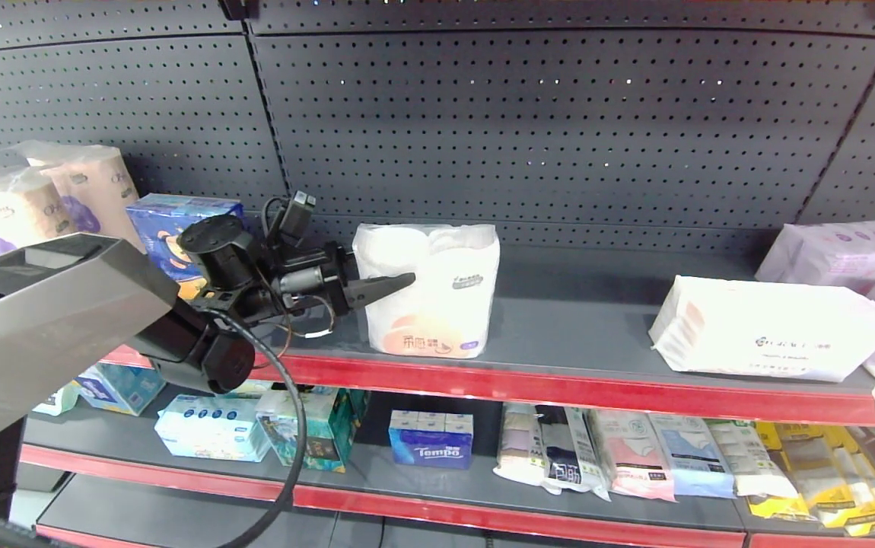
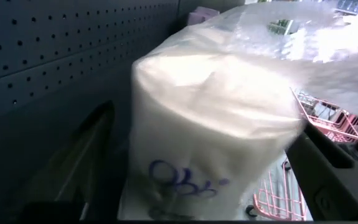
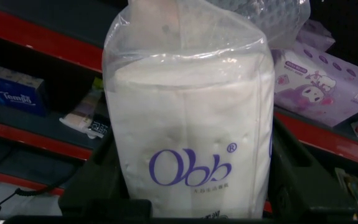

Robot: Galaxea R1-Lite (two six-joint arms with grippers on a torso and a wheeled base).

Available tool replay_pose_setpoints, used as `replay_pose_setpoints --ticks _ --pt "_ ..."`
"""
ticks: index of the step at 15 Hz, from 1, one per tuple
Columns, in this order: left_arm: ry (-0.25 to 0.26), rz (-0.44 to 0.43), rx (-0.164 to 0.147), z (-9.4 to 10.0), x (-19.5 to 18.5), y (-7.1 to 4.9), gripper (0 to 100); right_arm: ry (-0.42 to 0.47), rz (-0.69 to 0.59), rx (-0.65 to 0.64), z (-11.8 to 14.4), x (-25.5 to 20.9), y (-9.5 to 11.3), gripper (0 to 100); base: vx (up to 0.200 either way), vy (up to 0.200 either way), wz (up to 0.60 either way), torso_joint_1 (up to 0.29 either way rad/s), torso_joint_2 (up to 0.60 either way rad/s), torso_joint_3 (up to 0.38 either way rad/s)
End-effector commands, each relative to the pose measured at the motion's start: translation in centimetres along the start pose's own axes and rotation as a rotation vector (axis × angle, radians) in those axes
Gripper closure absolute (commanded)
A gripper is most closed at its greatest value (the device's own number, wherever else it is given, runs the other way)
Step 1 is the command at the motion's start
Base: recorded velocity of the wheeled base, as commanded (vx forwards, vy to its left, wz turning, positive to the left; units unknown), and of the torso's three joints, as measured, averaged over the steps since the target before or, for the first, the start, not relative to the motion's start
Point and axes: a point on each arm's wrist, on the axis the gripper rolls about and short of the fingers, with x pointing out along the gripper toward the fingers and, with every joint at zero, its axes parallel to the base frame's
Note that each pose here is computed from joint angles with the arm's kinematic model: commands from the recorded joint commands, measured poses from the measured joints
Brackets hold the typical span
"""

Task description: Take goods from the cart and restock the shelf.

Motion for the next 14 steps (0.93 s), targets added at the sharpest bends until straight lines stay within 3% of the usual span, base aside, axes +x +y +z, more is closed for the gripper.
replay_pose_setpoints --ticks 1,4,8,12,14 --pt "-0.007 -0.005 0.013 1.4 -0.4 -1.2 0 0.001 0.0 0.0 0.0 0.0 0.0 100 0.0 0.0 0.0 0.0 0.0 0.0" --pt "-0.005 0.005 0.01 2.1 -1.3 -2.1 0 0.009 0.006 0.0 0.0 0.2 0.0 100 0.0 0.0 0.0 0.0 0.0 0.0" --pt "-0.018 0.016 0.034 3.3 -2.5 -3.6 0 0.01 0.008 0.001 0.0 0.2 0.0 100 0.0 0.0 0.0 0.0 0.0 0.0" --pt "-0.017 0.036 0.032 3.6 -3.4 -4.2 0 0.011 0.014 0.003 -0.1 0.2 0.1 100 0.0 0.0 0.0 0.0 0.0 0.0" --pt "-0.029 0.038 0.055 3.8 -3.7 -4.3 0 0.01 0.015 0.003 -0.1 0.2 0.1 100 0.0 0.0 0.0 0.0 0.0 0.0"
